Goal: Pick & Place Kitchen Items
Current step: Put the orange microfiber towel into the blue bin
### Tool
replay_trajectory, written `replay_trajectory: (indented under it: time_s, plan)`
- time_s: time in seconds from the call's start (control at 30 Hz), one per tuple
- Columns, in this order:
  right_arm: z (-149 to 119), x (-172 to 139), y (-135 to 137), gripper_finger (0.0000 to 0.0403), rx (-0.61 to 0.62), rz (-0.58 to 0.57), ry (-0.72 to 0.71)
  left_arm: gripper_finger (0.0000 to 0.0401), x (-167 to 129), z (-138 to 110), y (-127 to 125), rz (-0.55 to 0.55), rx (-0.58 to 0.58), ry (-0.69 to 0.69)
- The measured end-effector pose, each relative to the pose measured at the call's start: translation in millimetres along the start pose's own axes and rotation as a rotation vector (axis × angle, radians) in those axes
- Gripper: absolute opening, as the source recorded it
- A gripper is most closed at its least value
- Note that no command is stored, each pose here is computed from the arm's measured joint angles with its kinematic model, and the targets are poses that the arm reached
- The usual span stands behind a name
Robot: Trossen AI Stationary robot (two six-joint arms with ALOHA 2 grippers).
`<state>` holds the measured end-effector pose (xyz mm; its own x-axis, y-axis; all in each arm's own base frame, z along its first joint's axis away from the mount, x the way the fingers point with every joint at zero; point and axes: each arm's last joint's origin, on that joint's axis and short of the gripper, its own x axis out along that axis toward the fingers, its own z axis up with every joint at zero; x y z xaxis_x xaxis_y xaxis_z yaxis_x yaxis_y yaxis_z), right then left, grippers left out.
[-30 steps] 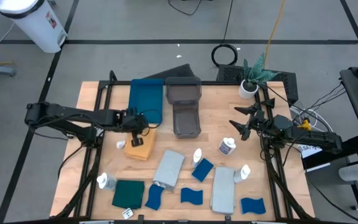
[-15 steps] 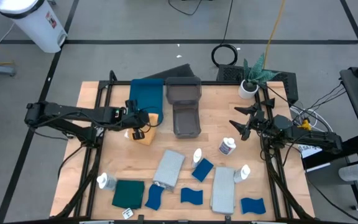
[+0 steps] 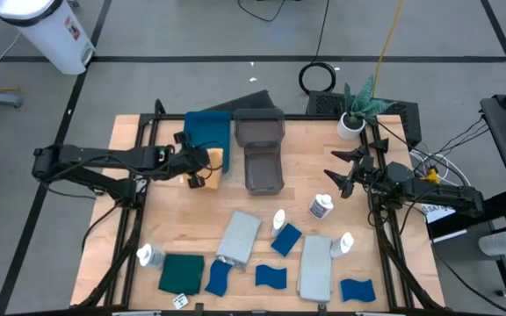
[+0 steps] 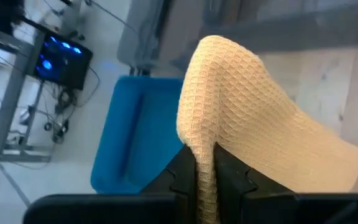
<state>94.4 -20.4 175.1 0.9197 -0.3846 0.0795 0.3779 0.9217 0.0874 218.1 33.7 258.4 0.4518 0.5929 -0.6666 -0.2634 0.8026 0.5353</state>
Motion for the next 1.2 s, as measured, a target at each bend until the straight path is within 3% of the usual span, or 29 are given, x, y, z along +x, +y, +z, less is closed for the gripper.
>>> replay_trajectory:
  time_s: [0.33, 0.5, 0.67, 0.97, 1.2]
  plan:
    - [0, 0, 0, 0.0334, 0.0, 0.0, 0.0, 0.0015, -24, 0, 24, 0.04, -0.097, -0.151]
    - [0, 0, 0, 0.0334, 0.0, 0.0, 0.001, 0.0031, -26, -5, 36, 0.075, -0.114, -0.145]
    - [0, 0, 0, 0.0334, 0.0, 0.0, 0.0, 0.0015, -19, -9, 46, 0.107, -0.118, -0.104]
    - [0, 0, 0, 0.0334, 0.0, 0.0, 0.0, 0.0035, -4, -12, 53, 0.074, -0.107, -0.052]
    - [0, 0, 0, 0.0334, 0.0, 0.0, 0.0, 0.0013, -2, -11, 57, 0.088, -0.1, -0.059]
